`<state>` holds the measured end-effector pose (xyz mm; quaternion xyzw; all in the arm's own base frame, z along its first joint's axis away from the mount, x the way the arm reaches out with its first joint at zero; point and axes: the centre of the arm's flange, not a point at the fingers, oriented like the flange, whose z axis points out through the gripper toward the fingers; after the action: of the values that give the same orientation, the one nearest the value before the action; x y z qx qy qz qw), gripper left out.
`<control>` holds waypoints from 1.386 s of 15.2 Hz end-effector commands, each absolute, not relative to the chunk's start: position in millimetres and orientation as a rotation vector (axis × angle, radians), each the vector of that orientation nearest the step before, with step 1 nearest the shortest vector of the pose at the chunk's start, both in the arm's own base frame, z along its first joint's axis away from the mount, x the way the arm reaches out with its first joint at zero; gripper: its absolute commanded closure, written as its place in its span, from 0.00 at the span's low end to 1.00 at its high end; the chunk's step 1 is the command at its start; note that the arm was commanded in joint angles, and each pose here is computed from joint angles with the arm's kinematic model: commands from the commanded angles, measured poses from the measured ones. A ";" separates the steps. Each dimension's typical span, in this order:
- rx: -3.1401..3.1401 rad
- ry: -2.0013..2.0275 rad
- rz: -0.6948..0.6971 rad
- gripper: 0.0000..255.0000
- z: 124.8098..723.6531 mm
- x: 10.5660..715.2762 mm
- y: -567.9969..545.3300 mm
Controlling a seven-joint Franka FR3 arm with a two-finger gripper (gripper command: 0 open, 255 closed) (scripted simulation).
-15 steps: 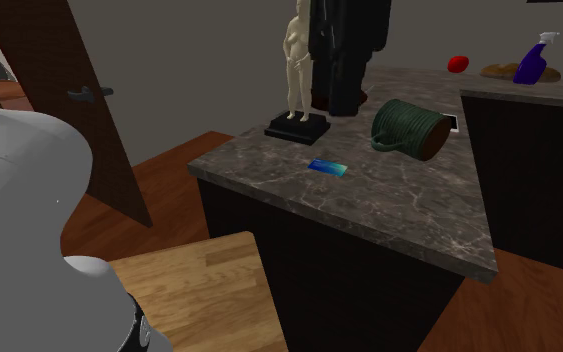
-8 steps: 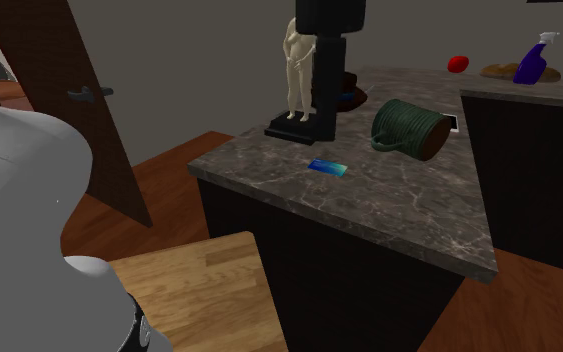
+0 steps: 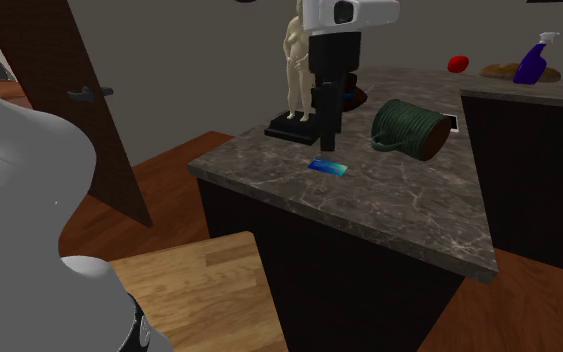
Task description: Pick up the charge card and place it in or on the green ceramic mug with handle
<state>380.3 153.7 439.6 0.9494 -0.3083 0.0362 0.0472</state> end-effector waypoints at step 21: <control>2.787 -1.241 0.185 0.00 336.0 453.1 214.7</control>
<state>453.1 214.7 336.1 0.9110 -0.4057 0.0606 0.0424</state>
